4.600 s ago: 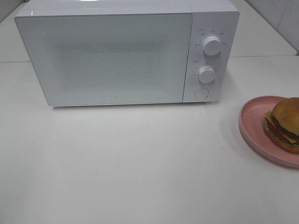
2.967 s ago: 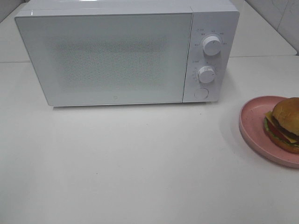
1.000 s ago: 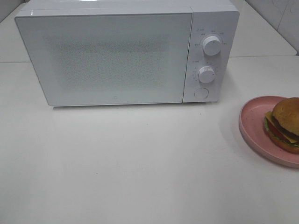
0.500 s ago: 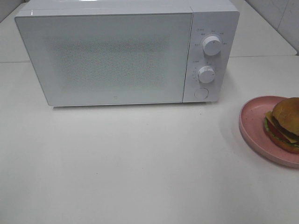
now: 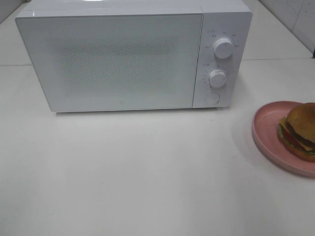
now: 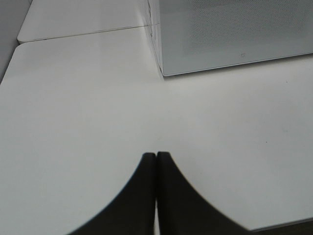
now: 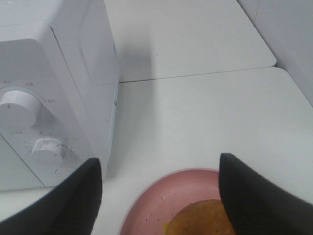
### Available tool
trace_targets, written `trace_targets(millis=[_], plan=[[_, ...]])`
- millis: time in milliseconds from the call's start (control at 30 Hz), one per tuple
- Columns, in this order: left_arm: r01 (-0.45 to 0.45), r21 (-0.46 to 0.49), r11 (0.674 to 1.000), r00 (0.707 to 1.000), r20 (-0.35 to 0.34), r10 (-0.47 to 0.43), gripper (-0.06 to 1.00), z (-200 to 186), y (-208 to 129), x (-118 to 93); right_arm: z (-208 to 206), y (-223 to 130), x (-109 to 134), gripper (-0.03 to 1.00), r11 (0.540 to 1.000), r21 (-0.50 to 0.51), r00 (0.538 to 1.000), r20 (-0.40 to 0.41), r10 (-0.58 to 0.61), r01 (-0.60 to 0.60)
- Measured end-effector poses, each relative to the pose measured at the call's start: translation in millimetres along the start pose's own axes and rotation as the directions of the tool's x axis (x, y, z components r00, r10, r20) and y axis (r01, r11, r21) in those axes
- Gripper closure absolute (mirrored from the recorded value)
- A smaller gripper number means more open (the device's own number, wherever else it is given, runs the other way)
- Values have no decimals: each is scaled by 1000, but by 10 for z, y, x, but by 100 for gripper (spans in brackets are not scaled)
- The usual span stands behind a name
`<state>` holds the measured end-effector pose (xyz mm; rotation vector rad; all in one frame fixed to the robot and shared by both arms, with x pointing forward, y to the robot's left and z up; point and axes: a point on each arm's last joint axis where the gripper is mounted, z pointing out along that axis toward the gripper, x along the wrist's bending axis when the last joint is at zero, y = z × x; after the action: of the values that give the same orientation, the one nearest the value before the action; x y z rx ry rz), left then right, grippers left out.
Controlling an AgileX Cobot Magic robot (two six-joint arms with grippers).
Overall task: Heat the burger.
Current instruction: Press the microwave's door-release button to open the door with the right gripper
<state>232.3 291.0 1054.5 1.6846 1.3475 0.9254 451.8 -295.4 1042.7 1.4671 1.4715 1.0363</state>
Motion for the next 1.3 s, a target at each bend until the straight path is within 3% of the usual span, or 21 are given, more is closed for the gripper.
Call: trace_targets(millis=[433,633,933,1300], plan=[[0,0,1000,1000,0,0,94,0,0,0,327,-131,70,32,1000,10,1000,-28,-10,11],[0,0,1000,1000,0,0,94,0,0,0,446,-252,450,32,997,28,984,-169,-63,68],[0,0,1000,1000,0,0,94,0,0,0,590,-514,885,32,988,66,943,-313,-116,143],[0,0,1000,1000,0,0,94,0,0,0,776,-643,1157,32,978,92,916,-377,-139,187]])
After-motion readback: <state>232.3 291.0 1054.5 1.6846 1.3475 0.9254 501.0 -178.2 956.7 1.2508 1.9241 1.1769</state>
